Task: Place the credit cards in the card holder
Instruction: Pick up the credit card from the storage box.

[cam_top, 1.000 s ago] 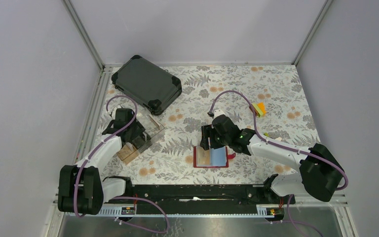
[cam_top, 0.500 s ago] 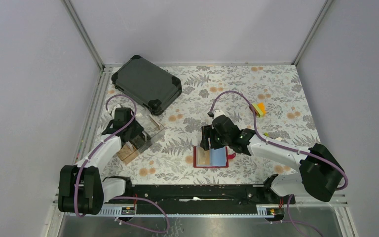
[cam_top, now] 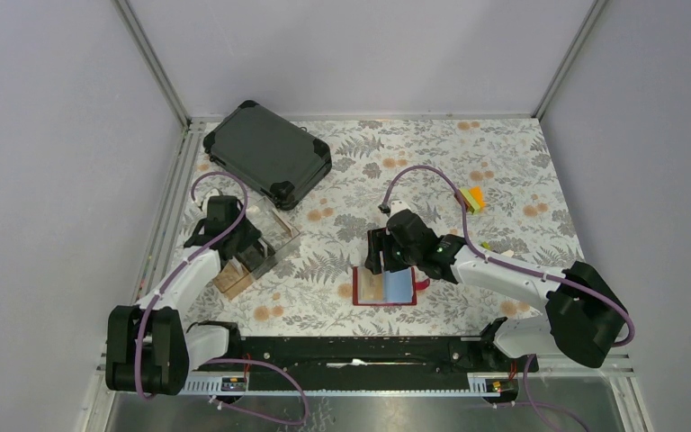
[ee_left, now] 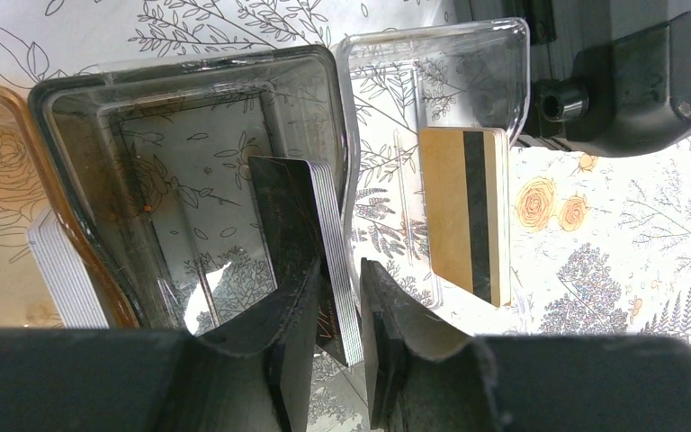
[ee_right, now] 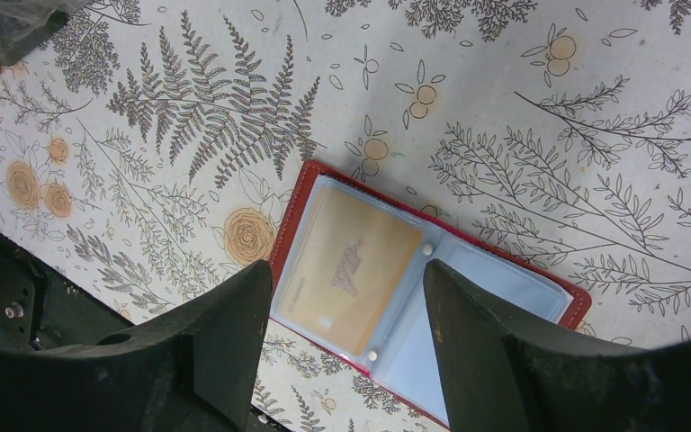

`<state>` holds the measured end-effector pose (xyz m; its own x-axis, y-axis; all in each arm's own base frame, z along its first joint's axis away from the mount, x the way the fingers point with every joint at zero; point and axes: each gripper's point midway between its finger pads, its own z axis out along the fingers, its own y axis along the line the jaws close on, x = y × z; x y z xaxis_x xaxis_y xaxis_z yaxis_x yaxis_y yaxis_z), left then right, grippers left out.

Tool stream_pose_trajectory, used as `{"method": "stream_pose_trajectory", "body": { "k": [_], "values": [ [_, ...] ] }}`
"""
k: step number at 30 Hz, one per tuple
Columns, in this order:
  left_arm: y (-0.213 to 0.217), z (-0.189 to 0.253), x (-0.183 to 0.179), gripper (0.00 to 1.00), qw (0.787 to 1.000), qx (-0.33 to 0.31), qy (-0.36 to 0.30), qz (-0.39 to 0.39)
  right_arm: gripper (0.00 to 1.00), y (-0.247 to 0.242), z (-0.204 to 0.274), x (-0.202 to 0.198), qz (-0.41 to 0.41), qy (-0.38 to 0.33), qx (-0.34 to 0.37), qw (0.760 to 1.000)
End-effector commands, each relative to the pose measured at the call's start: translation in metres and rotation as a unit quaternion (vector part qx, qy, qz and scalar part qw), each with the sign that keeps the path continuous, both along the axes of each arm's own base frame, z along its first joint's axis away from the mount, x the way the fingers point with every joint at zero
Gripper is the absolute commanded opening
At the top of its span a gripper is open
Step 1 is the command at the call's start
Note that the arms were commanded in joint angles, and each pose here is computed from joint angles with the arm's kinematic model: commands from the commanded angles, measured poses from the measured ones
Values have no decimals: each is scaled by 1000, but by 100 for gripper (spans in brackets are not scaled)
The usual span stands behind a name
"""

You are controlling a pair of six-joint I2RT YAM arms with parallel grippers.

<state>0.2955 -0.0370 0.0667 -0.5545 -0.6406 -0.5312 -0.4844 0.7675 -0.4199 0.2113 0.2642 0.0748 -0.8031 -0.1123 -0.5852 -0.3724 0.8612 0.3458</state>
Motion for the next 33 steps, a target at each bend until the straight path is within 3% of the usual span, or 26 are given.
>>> {"method": "stream_pose_trajectory", "body": {
  "k": [1, 14, 33],
  "values": [
    [-1, 12, 10, 26, 999, -5, -34, -6, 69, 1, -1, -1, -2, 0, -1, 1000],
    [-8, 0, 14, 33, 999, -21, -22, -20, 70, 1, -2, -1, -1, 2, -2, 1000],
    [-5, 13, 13, 27, 999, -19, -38, -14, 70, 3, -4, -2, 2, 7, -1, 1000]
  ]
}}
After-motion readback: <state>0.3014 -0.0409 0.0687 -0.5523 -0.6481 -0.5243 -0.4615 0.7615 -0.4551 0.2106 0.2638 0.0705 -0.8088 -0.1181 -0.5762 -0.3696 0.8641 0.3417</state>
